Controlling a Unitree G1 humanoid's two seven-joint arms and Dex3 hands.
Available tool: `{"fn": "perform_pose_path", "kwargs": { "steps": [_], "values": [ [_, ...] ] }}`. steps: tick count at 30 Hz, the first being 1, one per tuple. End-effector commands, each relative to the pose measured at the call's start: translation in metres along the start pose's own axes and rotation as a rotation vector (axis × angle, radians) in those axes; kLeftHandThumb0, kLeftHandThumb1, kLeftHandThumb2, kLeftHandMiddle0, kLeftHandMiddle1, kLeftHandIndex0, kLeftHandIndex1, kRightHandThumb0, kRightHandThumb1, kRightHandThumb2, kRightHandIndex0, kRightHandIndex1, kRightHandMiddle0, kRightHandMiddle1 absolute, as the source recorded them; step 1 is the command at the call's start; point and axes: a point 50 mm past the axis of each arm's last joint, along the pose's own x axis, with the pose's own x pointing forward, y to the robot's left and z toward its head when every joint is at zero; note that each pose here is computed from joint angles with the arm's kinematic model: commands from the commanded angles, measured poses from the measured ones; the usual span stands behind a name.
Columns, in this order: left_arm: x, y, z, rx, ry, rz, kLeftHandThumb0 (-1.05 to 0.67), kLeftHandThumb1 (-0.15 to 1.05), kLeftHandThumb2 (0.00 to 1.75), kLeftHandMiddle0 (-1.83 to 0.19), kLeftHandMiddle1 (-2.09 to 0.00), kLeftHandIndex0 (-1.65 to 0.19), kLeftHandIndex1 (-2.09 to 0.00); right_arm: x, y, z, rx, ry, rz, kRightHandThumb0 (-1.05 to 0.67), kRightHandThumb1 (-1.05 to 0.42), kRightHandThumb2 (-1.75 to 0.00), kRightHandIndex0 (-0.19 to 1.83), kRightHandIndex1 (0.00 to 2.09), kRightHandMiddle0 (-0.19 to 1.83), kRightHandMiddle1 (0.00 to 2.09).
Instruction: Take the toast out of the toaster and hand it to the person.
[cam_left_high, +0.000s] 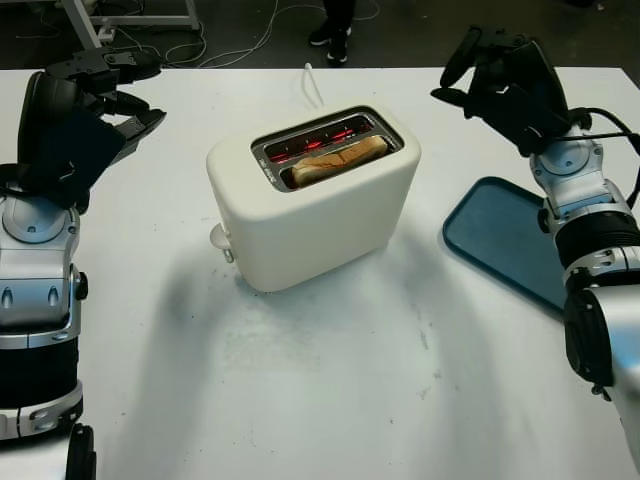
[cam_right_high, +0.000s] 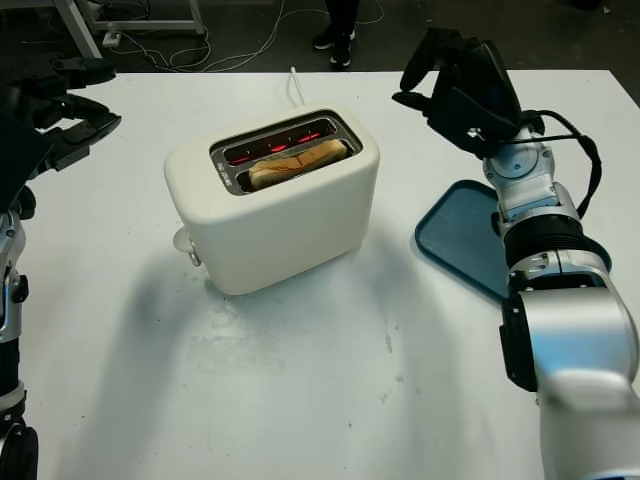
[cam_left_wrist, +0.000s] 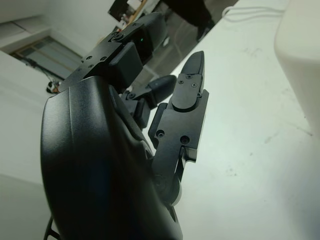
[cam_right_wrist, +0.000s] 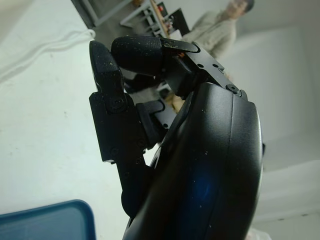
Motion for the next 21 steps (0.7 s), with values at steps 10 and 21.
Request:
{"fn": "perform_pose_path", "kwargs": {
  "steps": [10,21],
  "values": [
    [0.0036,-0.0047,-0.0023,0.014,-0.016,0.005,-0.26,0.92,0.04,-0.39,-1.16,-0.67,-0.37,0.0009,-0.0035,0.0033,-0.056,-0.012,-0.011,-0.59,-0.92,-0.14,0.87,1.71,0.82,1.54],
    [0.0021,-0.0047,-0.0038,-0.007,-0.009,0.004,-0.26,0.92,0.05,-0.38,-1.14,-0.63,-0.41,-0.0018,-0.0005,0.0014,0.044,-0.026,-0.004,-0.52,-0.92,-0.08,0.9,1.75,0.75,1.68]
  ]
}}
